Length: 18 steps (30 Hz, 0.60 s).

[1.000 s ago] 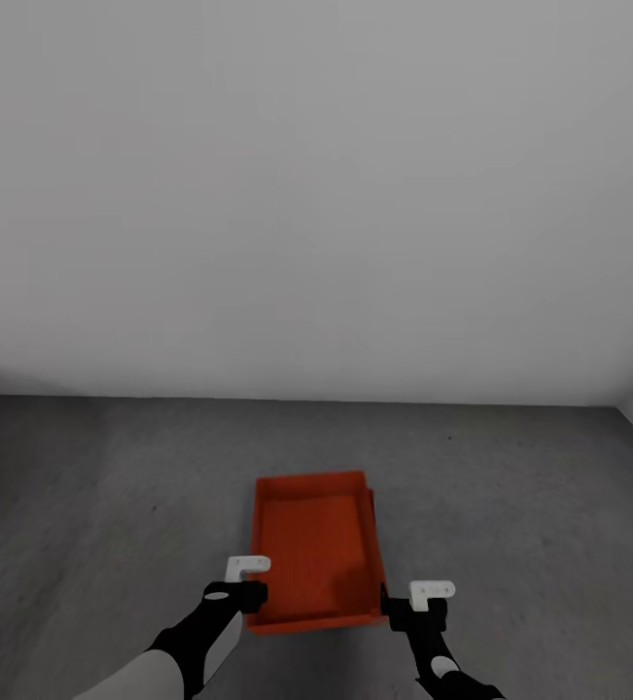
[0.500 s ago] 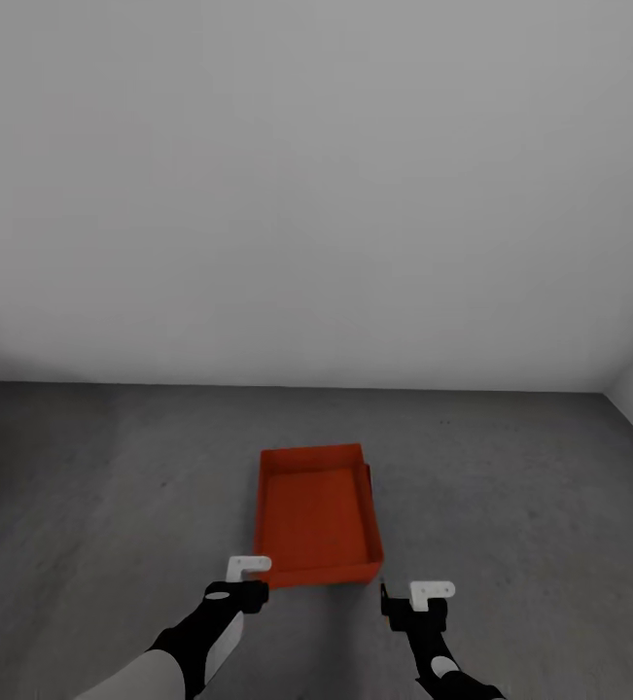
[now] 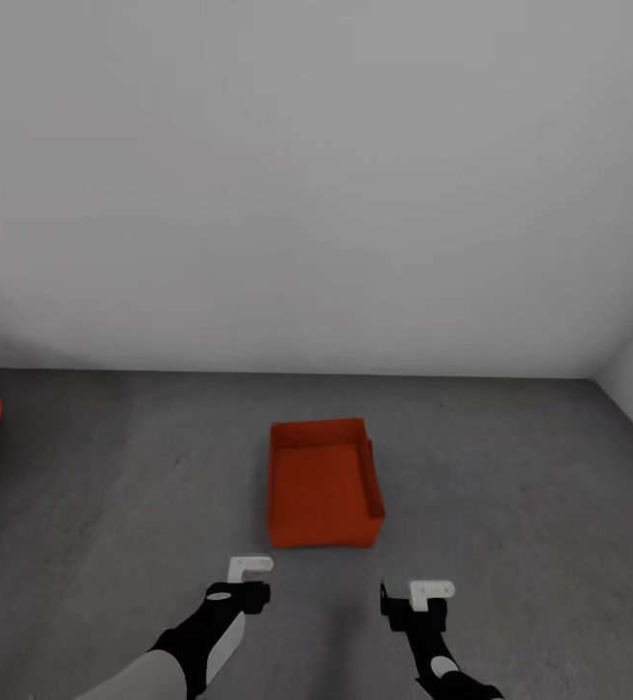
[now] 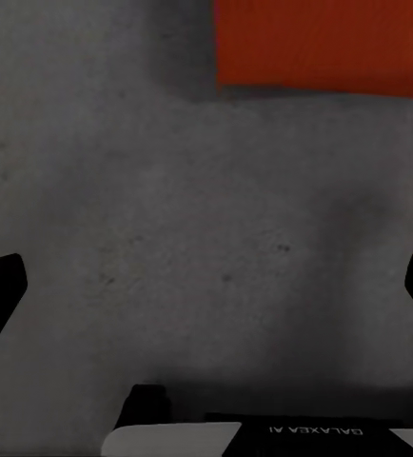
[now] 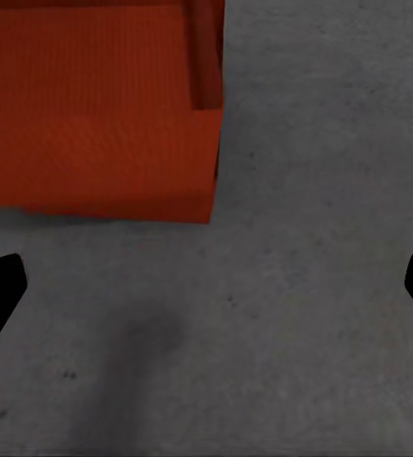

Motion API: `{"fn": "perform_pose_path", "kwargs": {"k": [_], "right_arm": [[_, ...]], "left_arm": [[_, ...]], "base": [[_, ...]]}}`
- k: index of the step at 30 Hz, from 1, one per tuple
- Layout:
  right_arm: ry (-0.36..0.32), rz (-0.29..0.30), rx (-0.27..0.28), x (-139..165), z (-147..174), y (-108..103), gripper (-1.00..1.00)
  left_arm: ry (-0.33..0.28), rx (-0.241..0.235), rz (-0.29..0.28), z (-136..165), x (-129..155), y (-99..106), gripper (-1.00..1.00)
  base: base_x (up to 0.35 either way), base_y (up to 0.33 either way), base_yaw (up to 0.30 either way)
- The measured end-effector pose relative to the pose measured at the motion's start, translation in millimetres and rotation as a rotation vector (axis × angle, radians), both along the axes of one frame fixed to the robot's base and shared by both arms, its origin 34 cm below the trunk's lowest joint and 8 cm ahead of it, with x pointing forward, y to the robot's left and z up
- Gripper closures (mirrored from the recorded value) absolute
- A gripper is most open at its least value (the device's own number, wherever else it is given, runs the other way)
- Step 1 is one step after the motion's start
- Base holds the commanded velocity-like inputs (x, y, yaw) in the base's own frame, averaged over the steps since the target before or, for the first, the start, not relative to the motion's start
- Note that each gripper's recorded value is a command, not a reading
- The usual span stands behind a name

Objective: Move the two storage containers from the living room to the garage. In the garage, place one container on the floor and stack the other container on top of it (either order is fine).

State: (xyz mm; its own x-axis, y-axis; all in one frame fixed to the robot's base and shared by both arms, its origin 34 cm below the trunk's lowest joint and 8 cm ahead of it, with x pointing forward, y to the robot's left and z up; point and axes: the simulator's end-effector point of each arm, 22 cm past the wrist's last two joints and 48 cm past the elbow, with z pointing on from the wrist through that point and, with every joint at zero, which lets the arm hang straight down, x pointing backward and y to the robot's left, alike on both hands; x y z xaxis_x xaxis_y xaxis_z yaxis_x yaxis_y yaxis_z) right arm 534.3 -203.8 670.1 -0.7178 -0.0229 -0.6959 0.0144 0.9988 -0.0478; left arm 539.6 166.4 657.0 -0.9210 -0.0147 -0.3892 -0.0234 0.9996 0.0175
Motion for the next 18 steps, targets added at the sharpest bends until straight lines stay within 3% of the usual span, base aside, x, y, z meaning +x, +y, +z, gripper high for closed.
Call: {"fn": "perform_pose_path", "kwargs": {"k": [18], "right_arm": [[0.000, 0.001, -0.001, 0.1, 0.0, -0.6, -1.00]], "left_arm": [[0.001, 0.000, 0.000, -0.1, -0.4, -0.3, -1.00]], "base": [[-0.345, 0.098, 0.000]]}}
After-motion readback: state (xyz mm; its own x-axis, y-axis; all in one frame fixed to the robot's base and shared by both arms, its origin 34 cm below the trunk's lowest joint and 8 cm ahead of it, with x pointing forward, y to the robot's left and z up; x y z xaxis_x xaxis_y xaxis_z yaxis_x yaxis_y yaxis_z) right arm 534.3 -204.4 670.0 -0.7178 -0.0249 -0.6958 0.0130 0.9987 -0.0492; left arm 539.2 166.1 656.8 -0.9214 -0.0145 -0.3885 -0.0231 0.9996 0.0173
